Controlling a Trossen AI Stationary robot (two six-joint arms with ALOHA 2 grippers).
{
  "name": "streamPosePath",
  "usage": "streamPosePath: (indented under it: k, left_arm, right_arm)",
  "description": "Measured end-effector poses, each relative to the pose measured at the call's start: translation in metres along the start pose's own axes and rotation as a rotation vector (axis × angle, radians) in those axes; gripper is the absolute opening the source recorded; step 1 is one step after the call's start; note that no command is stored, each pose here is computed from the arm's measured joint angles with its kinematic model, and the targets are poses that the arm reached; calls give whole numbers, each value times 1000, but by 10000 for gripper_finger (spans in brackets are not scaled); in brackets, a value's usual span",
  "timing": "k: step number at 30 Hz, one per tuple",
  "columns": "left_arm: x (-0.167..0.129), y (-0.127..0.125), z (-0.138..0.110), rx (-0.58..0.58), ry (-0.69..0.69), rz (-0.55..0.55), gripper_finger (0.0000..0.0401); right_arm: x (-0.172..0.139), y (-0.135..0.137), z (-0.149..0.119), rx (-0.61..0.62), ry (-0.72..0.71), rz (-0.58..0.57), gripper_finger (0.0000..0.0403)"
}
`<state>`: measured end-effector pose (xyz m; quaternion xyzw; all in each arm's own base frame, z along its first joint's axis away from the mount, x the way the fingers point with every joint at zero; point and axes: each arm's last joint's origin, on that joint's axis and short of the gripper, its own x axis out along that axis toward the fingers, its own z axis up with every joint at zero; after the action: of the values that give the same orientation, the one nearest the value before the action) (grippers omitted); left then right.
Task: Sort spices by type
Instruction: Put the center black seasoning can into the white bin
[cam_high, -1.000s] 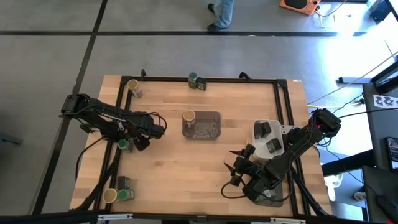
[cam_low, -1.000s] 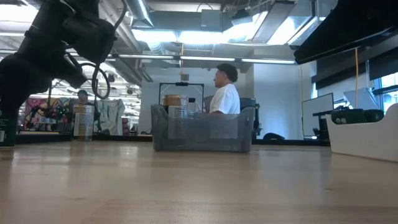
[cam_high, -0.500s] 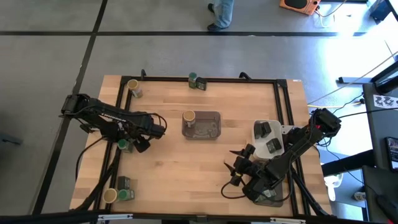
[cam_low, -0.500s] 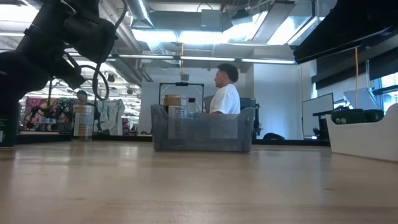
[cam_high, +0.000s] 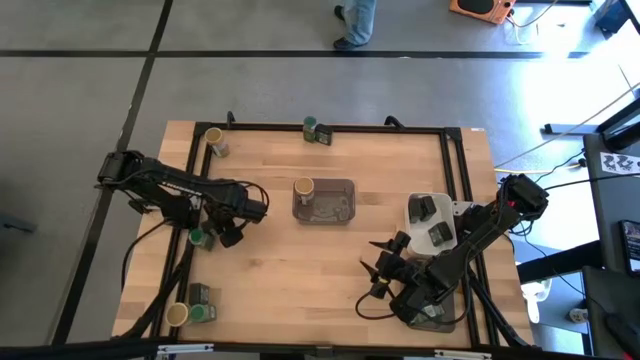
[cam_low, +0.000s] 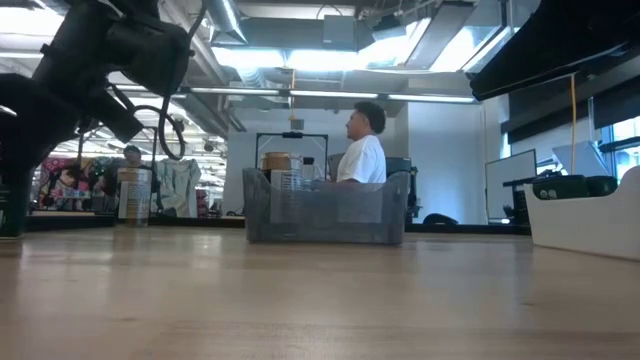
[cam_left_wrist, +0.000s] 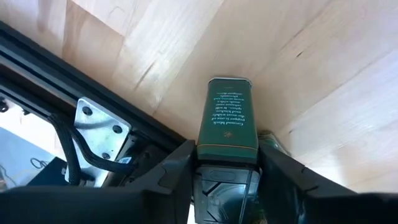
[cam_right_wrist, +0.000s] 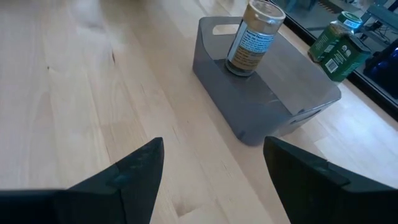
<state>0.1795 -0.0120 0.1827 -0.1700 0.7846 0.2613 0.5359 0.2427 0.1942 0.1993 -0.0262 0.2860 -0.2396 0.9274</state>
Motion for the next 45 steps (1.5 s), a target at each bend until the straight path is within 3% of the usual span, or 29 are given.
streamPosePath:
  k: [7,17,22,30,39,45]
  left_arm:
    - [-2,-1,1,35,-19,-1,148]
    - [-47,-24,7,147,-232,-113,141]
    - [-65,-44,7,227,-388,-224,146]
    - [-92,-97,8,467,-578,-313,140]
    - [-110,-170,28,673,-616,-234,142]
    - [-115,-199,43,776,-594,-165,142]
  right_arm:
    - [0,0,0,-6,-2,-1,276]
    - [0,0,0,-5,-3,-2,276]
    - [0,0,0,-5,-3,-2,276]
    - [0,0,0,-3,-9,-5,276]
    - [0,0,0,-3,-10,-5,276]
    - [0,0,0,-4,-6,-3,276]
